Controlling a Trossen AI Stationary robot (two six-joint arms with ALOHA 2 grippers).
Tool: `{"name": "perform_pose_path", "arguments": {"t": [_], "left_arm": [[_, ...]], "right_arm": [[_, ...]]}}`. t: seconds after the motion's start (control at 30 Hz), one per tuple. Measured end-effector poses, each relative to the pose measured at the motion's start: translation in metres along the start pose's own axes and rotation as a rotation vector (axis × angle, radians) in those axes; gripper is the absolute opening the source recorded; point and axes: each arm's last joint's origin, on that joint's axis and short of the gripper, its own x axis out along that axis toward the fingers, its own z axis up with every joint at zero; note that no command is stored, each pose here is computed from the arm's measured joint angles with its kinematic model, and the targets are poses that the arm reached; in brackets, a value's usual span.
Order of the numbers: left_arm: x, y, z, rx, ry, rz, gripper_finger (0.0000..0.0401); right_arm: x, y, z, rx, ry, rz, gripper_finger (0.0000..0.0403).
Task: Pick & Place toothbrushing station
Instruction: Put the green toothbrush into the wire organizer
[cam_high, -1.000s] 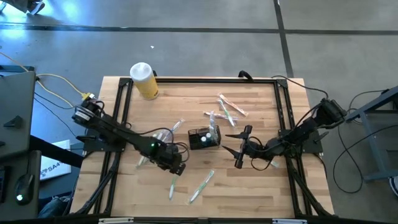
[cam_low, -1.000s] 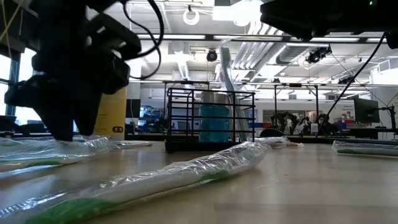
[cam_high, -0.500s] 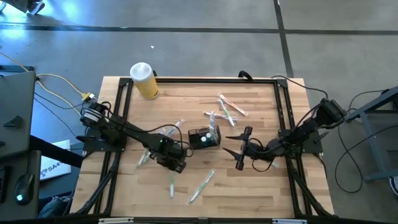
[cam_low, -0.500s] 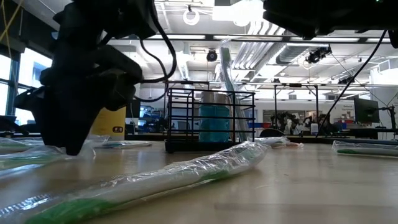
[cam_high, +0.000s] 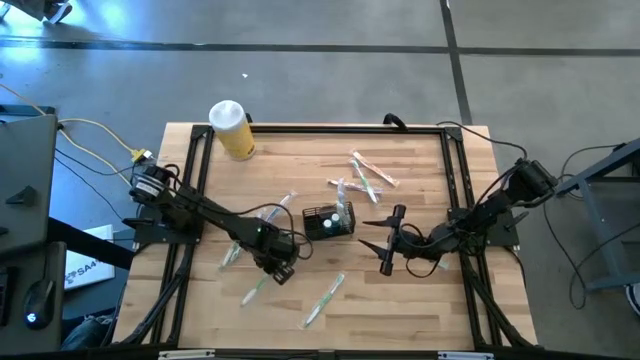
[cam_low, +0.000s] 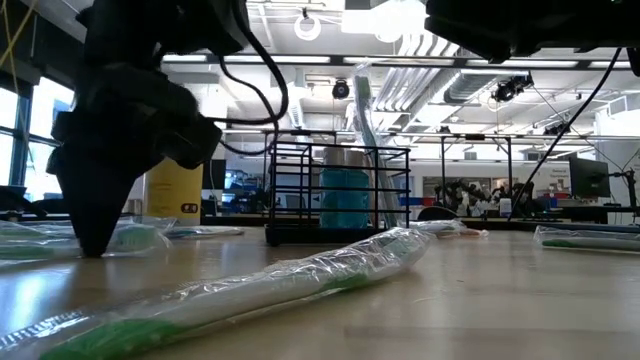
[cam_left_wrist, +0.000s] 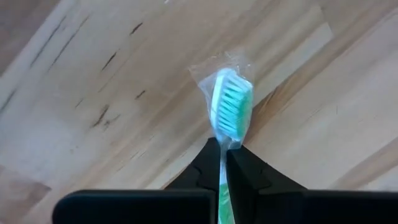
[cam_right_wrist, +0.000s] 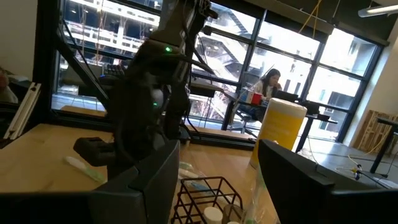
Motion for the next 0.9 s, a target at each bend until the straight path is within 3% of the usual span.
{"name": "perform_pose_path", "arguments": {"t": [0.1,0.2,0.37,0.47,0.6,0.9], "left_arm": [[-0.017,-0.009,0.0,0.03,-0.056,0.064,0.0005],[-0.04,-0.01,-0.004,0.041,-0.083,0.219,0.0001],[-0.107,-0.038,-0.016,0.122,-0.206,0.25,0.0001],[-0.146,-0.06,-0.018,0.228,-0.358,0.152,0.0001],[-0.19,-0.067,-0.026,0.372,-0.501,0.088,0.0001],[-0.227,-0.048,-0.016,0.559,-0.885,0.157,0.0001]], "right_arm": [[0.0,0.0,0.0,-0.002,0.002,0.001,0.0212],[0.0,0.0,-0.002,0.011,0.016,0.002,0.0212],[0.0,0.0,-0.004,0.02,0.044,-0.033,0.0212],[0.0,0.0,-0.005,0.019,0.05,-0.038,0.0212],[-0.001,0.001,-0.005,0.018,0.05,-0.032,0.0212],[-0.002,0.002,-0.004,0.019,0.049,-0.026,0.0212]]}}
